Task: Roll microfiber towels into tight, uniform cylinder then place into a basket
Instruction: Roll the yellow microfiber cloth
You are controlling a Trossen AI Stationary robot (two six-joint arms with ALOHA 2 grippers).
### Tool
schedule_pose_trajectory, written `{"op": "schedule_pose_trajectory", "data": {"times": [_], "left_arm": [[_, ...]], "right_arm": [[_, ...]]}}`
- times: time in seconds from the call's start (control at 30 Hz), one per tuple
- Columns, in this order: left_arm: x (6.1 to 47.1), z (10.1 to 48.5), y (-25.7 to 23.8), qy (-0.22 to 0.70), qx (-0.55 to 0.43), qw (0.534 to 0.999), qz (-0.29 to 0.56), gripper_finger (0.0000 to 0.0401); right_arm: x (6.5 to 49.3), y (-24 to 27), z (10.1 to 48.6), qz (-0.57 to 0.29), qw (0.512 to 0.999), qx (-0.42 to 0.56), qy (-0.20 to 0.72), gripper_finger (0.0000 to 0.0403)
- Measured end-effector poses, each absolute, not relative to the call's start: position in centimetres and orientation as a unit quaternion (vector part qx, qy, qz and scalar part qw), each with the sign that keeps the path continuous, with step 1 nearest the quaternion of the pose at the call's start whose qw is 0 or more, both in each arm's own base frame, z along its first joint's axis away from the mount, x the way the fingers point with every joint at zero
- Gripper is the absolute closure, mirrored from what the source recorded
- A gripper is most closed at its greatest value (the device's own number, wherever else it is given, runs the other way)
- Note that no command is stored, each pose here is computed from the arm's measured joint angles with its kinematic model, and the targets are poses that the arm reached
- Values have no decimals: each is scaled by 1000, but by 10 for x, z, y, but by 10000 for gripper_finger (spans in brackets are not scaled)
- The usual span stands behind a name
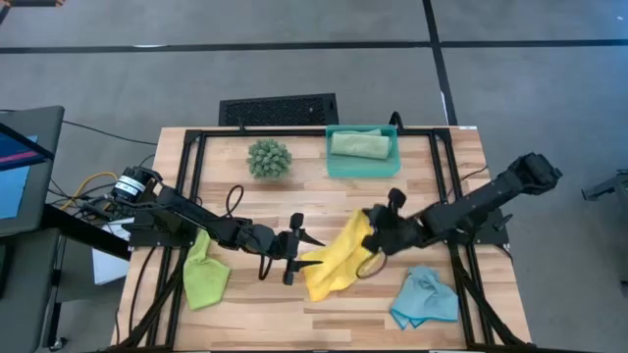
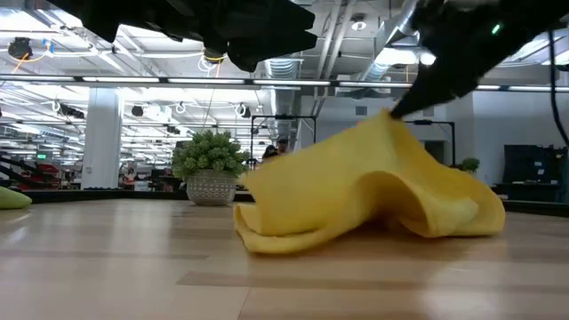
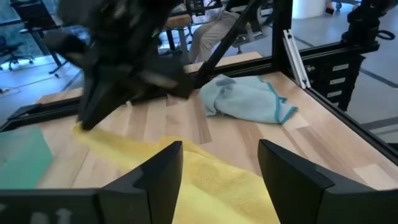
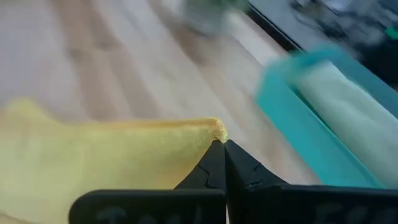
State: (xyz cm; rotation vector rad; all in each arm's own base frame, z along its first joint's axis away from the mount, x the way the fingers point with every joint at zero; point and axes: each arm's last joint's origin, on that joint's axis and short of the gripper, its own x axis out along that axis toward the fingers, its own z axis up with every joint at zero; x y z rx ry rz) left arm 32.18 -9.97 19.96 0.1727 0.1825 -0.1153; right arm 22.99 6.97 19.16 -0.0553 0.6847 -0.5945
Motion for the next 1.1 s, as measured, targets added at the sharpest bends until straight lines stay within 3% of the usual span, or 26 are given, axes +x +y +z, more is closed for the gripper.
{"op": "schedule_pose_trajectory", "data": {"times": [0.23,0.5,0.73,0.87,1.1], "left_arm": [[343,170,-103,114,111,986,-42,211],[376,147,-113,202,164,964,-50,216],[383,141,-104,295,155,943,8,216],[378,127,-88,351,145,924,48,216],[364,113,-48,450,119,863,199,217]], "right_arm": [[214,29,160,-385,795,27,468,392],[208,13,141,-440,749,-15,495,371],[203,8,151,-465,748,-62,470,313],[194,15,169,-448,773,-55,446,262],[188,56,186,-264,857,-17,442,197]]}}
